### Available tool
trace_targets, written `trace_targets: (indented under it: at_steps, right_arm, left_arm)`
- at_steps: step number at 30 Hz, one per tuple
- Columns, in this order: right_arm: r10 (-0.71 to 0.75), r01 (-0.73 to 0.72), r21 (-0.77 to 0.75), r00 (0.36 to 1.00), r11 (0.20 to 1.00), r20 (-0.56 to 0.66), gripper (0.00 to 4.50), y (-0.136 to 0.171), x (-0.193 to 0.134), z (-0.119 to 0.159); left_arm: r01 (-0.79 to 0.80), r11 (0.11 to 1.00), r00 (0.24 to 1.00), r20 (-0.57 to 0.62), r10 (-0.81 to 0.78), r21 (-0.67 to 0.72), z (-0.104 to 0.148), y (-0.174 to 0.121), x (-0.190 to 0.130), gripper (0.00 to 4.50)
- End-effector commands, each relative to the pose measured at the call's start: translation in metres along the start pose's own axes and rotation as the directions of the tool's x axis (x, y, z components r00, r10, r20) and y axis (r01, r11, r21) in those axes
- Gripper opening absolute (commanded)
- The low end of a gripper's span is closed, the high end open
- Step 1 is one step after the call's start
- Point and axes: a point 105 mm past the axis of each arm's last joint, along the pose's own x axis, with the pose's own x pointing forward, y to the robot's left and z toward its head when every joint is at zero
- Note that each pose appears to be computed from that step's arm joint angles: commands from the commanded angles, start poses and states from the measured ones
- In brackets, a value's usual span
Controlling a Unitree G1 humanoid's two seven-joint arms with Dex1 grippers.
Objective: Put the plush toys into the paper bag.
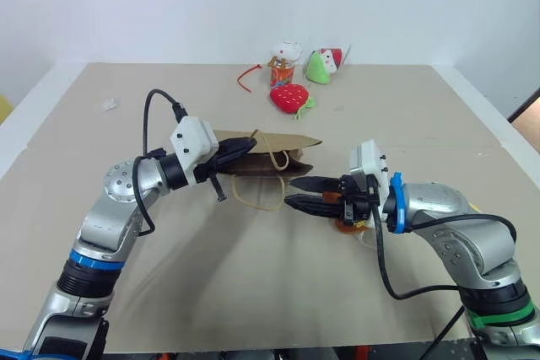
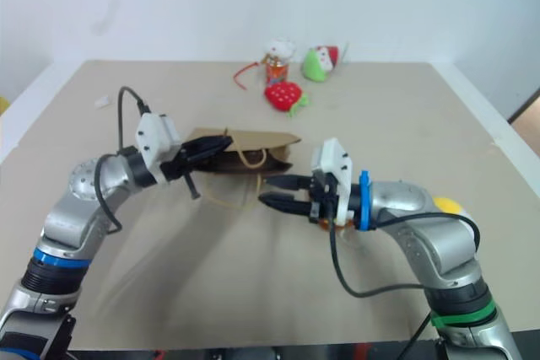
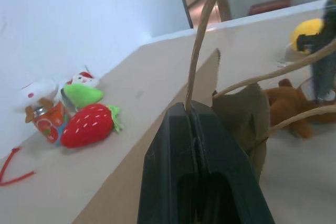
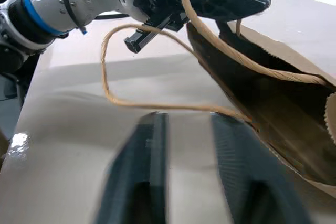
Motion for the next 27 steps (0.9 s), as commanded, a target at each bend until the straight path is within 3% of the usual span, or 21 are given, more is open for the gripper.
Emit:
trace_targets:
  at_steps: [1,8,20,27]
  right_arm:
    - [-0.033,0.034,-0.041,0.999,0.999,0.027,0.07,-0.005,0.005,0.006]
    - [-0.079,0.082,-0.053,0.996,0.995,0.045,0.07,-0.015,0.02,0.007]
    - [-0.083,0.079,-0.076,0.996,0.994,-0.042,0.07,-0.026,-0.018,0.009]
    - [-0.05,0.048,-0.081,0.998,0.996,-0.025,0.07,-0.019,-0.008,0.017]
  left_arm:
    - [-0.027,0.999,0.999,0.047,0.025,0.041,0.02,0.004,0.001,0.0]
    - [0.009,0.998,1.0,0.02,-0.01,0.058,0.013,-0.008,0.001,0.0]
    - [0.009,0.999,1.0,-0.009,-0.008,0.051,0.007,-0.013,-0.004,0.0]
    - [0.01,0.998,1.0,-0.004,-0.01,0.055,0.008,-0.013,-0.001,0.0]
